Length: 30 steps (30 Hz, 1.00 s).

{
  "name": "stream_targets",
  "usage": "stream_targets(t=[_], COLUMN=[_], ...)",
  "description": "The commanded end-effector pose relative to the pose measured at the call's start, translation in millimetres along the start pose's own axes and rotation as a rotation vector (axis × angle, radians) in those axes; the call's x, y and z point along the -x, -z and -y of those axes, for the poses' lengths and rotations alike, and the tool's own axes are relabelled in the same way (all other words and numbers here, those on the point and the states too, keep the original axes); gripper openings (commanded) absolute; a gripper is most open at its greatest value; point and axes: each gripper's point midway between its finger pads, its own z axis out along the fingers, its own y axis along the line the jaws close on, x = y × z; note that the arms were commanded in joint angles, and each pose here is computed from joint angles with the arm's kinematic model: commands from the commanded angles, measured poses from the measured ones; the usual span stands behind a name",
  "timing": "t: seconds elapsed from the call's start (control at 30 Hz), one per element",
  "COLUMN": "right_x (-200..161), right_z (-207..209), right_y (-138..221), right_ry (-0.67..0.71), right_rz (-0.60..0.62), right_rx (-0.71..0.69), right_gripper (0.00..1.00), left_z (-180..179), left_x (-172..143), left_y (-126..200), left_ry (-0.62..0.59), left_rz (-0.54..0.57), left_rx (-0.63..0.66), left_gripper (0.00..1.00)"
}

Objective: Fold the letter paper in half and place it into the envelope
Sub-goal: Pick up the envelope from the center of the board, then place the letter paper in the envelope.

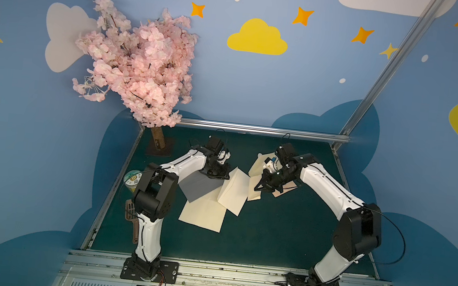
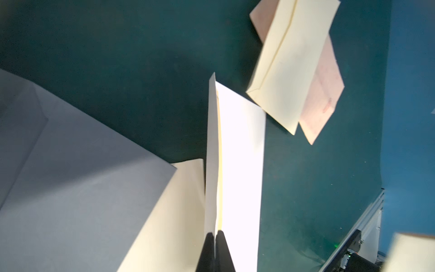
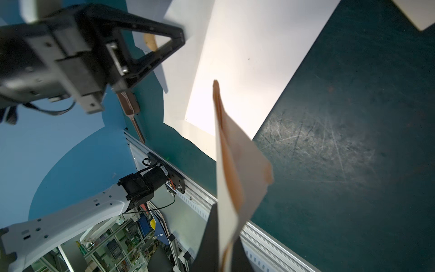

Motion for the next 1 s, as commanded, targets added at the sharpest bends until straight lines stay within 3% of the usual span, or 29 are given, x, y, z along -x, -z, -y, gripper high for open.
stream_targets(t=[0.0,0.43,0.77,0.97], right_x=[0,19,32,36], right_z=[7,-11,-39,-25], right_y=[-5,-28,-35,-42], right_ry=[-0.067,-0.125,-0.130,-0.178], right_rz=[-0.025,-0.060,-0.034,-0.044], right_rx=[-0.062,-0.026,0.183,0.185], right_gripper=[0.00,0.00,0.00,0.00], left_z=[20,66,80,93], left_x=[-8,-24,-30,-29], left_y=[13,15,10,8], left_ry=[0.011,-0.082,-0.105,-0.094], left_rz=[0.010,0.020,0.006,0.016], left_rx=[0.012,0.016,-0.031,-0.112], left_gripper=[0.03,0.03,0.03,0.03])
